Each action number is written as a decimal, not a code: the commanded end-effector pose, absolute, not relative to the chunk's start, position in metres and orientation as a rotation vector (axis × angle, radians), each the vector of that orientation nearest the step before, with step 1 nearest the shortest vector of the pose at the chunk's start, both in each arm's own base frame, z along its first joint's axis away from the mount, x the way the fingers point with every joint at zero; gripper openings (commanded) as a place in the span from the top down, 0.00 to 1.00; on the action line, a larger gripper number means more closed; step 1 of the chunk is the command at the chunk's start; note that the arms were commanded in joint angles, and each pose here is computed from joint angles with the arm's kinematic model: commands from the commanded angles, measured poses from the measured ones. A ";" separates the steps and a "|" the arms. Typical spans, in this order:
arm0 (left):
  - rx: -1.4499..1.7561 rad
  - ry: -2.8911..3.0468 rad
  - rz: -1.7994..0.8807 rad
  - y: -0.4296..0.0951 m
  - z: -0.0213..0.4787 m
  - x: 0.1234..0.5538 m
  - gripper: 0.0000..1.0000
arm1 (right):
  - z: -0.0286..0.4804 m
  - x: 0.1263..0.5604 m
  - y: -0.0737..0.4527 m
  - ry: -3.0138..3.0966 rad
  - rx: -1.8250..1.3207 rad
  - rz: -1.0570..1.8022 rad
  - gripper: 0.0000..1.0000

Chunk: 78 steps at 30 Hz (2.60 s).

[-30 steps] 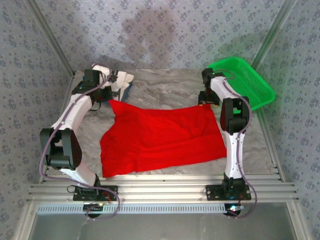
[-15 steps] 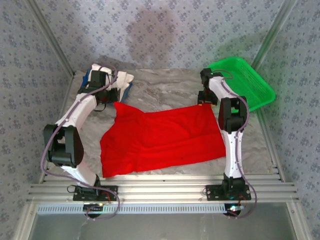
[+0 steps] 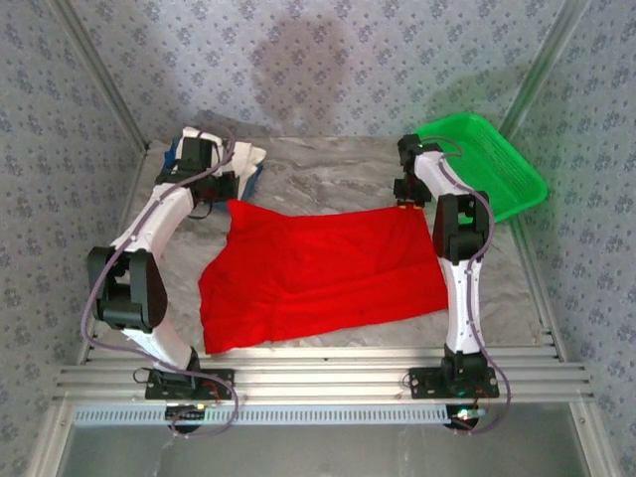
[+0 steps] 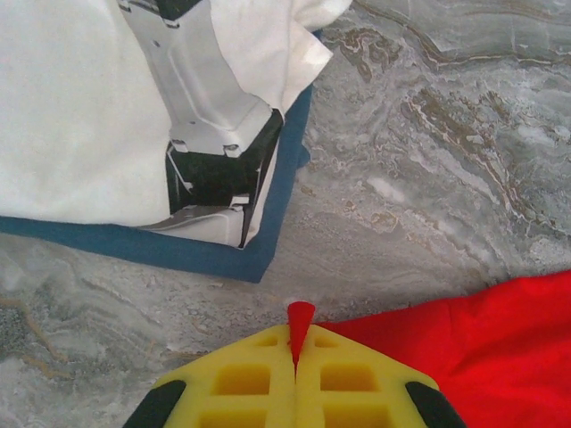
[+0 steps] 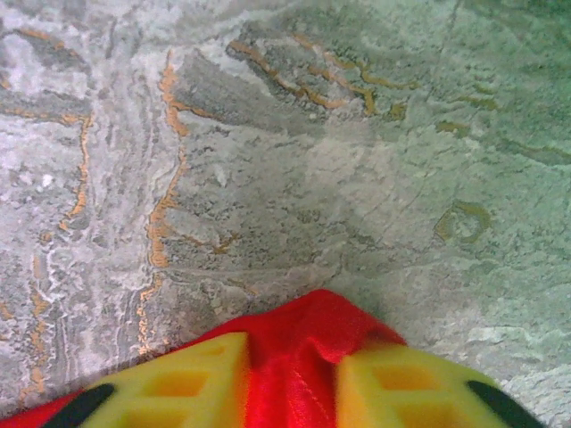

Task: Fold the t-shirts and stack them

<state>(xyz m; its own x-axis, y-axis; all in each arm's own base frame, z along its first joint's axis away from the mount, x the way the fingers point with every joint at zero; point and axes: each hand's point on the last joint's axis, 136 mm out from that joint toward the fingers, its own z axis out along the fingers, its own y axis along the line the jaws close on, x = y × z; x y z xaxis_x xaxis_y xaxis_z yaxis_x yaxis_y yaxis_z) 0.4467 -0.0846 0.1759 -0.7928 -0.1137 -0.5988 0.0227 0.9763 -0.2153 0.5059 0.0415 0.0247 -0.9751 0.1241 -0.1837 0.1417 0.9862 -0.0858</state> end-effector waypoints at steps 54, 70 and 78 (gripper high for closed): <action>-0.733 2.331 -0.542 -0.063 0.188 0.271 1.00 | 0.087 0.407 0.039 2.862 0.304 0.017 1.00; -0.941 2.424 -0.596 -0.082 0.157 0.198 1.00 | 0.078 0.387 0.040 2.900 0.353 0.030 1.00; -0.948 2.490 -0.562 -0.090 0.151 0.172 1.00 | 0.075 0.385 0.040 2.910 0.352 0.028 1.00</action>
